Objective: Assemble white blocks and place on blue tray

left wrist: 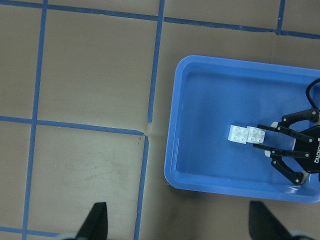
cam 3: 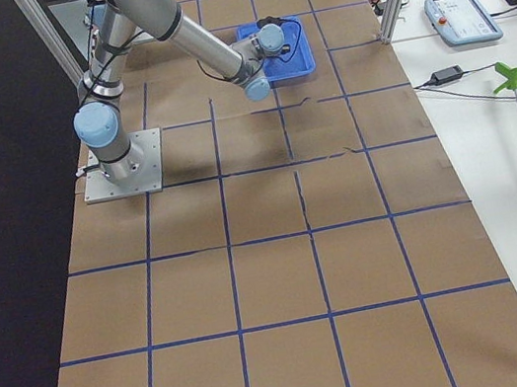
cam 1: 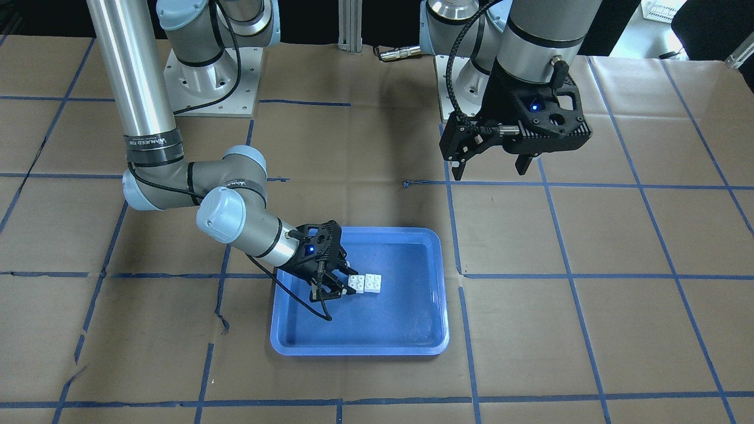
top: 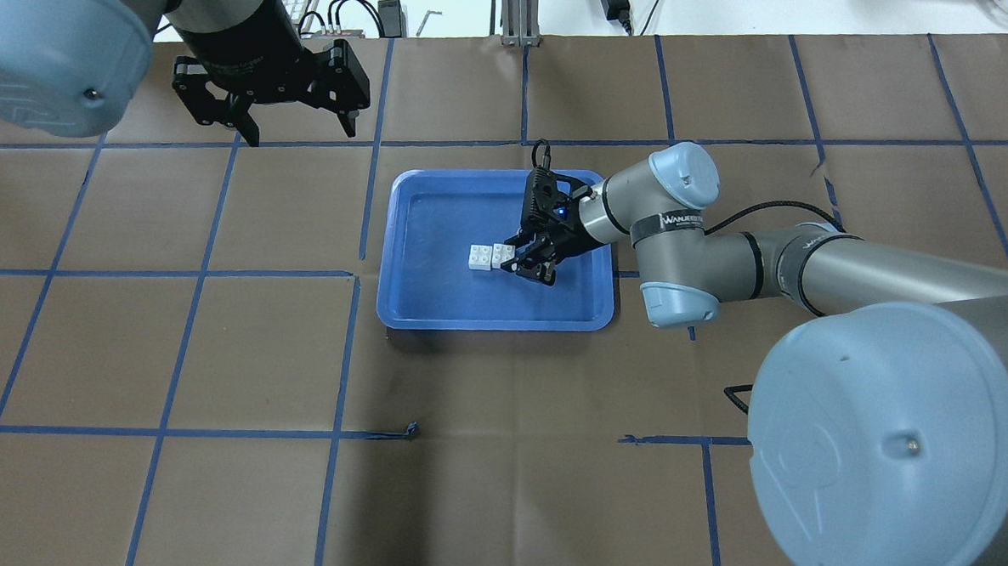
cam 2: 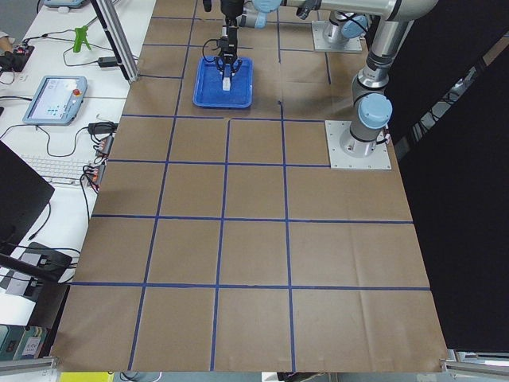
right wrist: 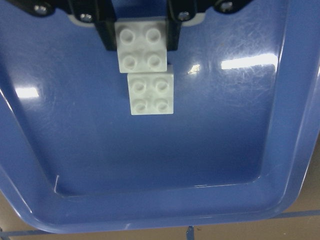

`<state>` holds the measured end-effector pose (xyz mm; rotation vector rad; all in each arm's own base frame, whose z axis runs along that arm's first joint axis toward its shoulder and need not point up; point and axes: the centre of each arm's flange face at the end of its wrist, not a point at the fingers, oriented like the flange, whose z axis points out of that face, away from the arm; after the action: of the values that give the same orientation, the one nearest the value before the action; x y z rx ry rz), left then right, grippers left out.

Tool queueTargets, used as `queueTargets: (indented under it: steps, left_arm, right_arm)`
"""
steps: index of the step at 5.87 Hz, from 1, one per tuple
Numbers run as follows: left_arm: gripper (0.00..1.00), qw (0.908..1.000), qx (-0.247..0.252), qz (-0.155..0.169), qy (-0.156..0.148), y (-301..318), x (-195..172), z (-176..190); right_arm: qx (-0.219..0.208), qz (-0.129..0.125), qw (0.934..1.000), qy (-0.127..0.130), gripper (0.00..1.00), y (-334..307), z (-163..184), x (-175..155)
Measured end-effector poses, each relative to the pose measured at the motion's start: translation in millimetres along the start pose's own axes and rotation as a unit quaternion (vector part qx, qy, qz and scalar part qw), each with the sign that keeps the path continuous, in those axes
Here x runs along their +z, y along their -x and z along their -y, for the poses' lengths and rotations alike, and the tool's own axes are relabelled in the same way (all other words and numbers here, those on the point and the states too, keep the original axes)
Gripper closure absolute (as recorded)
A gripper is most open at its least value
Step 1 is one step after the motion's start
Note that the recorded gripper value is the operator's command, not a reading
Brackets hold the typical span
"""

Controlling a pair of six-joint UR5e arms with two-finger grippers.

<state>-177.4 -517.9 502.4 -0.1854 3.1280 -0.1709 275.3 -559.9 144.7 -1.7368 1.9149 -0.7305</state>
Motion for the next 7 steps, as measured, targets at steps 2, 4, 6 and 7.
queueTargets:
  steps: [2,4,6,7]
  left_arm:
    - [0.01,1.0,0.0,0.0,0.0,0.1,0.1,0.0]
    - [0.01,1.0,0.0,0.001,0.0,-0.1,-0.3,0.0]
    - [0.01,1.0,0.0,0.001,-0.001,0.0,-0.3,0.0]
    - [0.01,1.0,0.0,0.001,-0.001,0.0,-0.3,0.0]
  right_arm:
    - [-0.001,0.001,1.0,-0.001,0.53,0.8,1.2,0.9]
    - [-0.001,0.001,1.0,-0.001,0.52,1.1,1.1,1.6]
    - [0.0,0.003,1.0,0.0,0.52,1.4,0.6,2.1]
    - [0.001,0.004,1.0,0.0,0.51,1.8,0.1,2.4]
